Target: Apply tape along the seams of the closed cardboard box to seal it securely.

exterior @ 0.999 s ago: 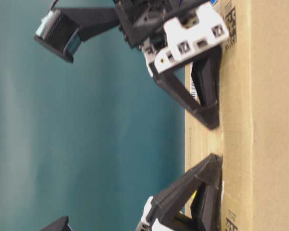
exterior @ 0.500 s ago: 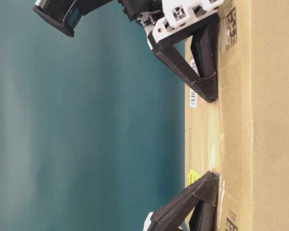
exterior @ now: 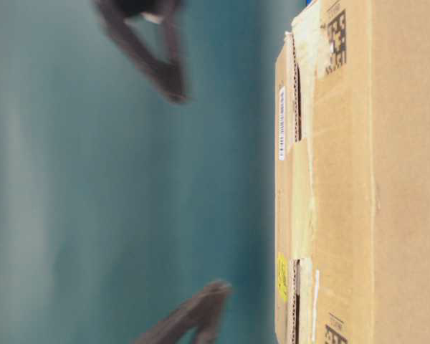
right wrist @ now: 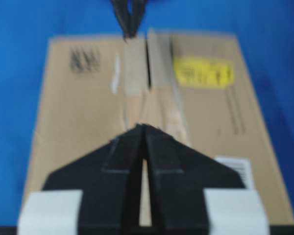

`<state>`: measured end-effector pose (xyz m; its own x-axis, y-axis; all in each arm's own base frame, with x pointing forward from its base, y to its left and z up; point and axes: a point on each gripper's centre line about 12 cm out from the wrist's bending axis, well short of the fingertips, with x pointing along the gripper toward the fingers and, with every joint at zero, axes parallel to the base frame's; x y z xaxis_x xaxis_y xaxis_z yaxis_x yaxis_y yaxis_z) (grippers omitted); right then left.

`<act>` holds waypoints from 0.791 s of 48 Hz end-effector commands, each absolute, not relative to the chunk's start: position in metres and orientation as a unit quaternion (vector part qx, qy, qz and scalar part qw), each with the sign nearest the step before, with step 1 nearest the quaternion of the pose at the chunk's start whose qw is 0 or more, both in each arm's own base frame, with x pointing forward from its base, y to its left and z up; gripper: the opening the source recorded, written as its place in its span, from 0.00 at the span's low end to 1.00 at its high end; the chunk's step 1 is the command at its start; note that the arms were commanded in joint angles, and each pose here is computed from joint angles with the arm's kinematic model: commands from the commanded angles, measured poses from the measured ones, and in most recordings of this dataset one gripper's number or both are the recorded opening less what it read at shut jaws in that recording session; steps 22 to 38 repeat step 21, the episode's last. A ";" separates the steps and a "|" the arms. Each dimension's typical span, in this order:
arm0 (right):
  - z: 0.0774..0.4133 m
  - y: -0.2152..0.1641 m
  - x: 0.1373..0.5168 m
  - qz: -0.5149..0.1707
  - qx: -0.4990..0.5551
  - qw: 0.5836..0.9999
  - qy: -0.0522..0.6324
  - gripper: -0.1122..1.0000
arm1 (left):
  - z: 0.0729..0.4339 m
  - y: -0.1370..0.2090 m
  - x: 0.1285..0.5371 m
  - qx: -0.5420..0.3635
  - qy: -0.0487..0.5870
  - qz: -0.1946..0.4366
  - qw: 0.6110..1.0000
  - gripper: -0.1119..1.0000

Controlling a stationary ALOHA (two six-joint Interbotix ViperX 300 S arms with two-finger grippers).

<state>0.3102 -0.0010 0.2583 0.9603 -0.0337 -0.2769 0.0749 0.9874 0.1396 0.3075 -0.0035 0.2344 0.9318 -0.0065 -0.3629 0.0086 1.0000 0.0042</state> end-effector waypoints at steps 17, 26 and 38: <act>0.284 0.004 0.234 0.001 0.070 0.990 0.125 0.11 | 0.261 -0.003 0.234 0.000 0.145 -0.006 0.989 0.10; 0.277 0.005 0.225 0.005 0.070 0.988 0.137 0.11 | 0.256 -0.003 0.219 -0.002 0.142 -0.006 0.990 0.10; 0.277 0.005 0.225 0.005 0.070 0.988 0.137 0.11 | 0.256 -0.003 0.219 -0.002 0.142 -0.006 0.990 0.10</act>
